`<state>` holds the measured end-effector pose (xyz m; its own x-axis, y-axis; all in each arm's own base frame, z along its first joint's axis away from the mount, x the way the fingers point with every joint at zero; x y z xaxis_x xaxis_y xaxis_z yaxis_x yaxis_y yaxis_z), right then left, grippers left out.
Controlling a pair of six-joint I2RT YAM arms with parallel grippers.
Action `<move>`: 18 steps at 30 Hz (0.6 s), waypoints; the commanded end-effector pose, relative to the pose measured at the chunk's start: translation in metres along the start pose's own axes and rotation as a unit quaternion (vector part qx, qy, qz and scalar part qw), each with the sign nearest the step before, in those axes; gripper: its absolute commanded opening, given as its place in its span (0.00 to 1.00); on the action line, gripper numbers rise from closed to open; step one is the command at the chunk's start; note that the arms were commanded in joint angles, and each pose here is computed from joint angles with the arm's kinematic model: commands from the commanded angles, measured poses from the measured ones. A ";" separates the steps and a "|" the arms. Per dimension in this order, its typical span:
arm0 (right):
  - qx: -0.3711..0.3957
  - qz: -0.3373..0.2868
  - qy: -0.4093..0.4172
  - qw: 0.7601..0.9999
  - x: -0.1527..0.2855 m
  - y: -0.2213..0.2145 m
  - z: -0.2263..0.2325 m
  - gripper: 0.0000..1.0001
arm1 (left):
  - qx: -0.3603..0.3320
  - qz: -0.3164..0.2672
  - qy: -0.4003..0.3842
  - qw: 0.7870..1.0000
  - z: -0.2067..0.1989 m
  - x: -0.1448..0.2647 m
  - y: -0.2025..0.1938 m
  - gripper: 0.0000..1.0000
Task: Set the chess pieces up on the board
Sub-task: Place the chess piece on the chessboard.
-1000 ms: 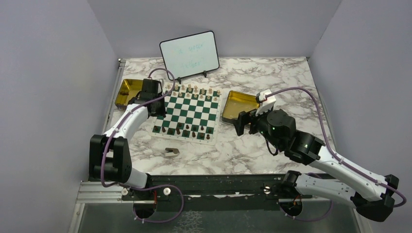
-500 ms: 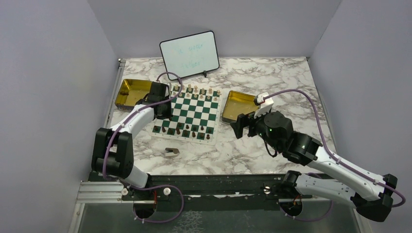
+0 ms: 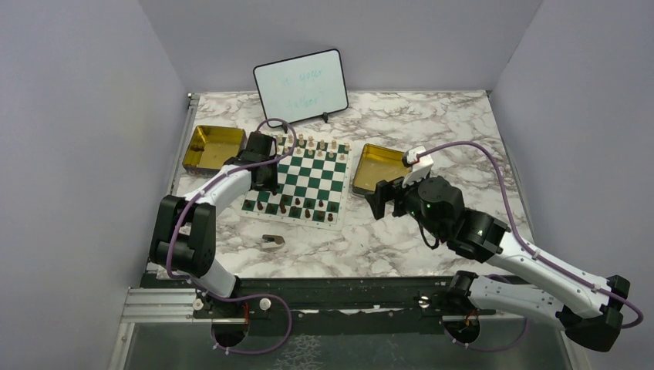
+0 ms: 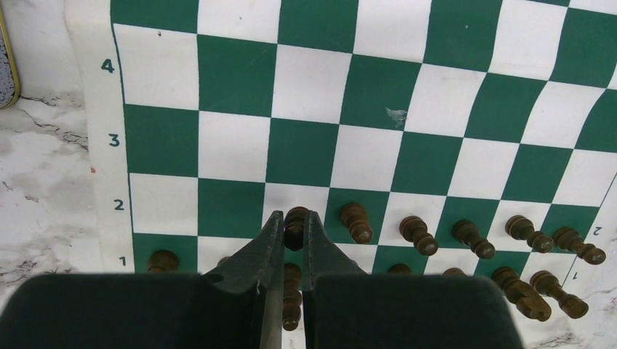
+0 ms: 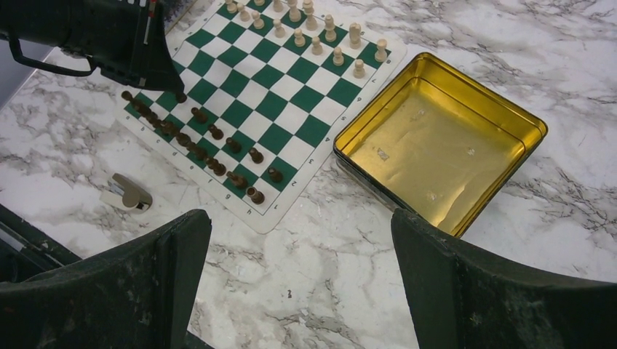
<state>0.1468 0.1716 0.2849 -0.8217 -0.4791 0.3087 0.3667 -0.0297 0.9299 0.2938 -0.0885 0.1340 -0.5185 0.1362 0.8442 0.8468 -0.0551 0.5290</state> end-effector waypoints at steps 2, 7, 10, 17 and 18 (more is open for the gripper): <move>-0.001 -0.025 -0.007 1.000 0.000 0.008 0.000 1.00 | 0.001 -0.004 0.018 1.000 0.000 -0.001 -0.003 0.06; 0.000 -0.028 -0.009 1.000 0.001 0.010 -0.001 1.00 | -0.001 -0.002 0.017 1.000 0.000 0.000 -0.006 0.06; 0.000 -0.028 -0.010 1.000 0.001 0.010 -0.001 1.00 | 0.000 0.000 0.018 1.000 0.001 -0.001 -0.010 0.06; 0.001 -0.029 -0.009 1.000 0.002 0.011 -0.001 1.00 | -0.001 -0.002 0.015 1.000 0.000 -0.003 -0.010 0.06; 0.000 -0.030 -0.009 1.000 0.002 0.012 -0.001 1.00 | -0.001 -0.004 0.016 1.000 0.000 -0.004 -0.010 0.06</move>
<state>0.1479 0.1703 0.2852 -0.8283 -0.4697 0.3054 0.3545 -0.0173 0.9349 0.2851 -0.0870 0.1232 -0.4951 0.1144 0.8613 0.8620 -0.0597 0.5034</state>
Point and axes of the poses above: each gripper's point midway between its finger pads, its own x axis back along the fingers, its own z axis along the line the jaws close on, y = z × x, the point moved 9 cm from there along x, back along the fingers, and after that the axes turned 4 degrees about -x, right-handed, at the moved point
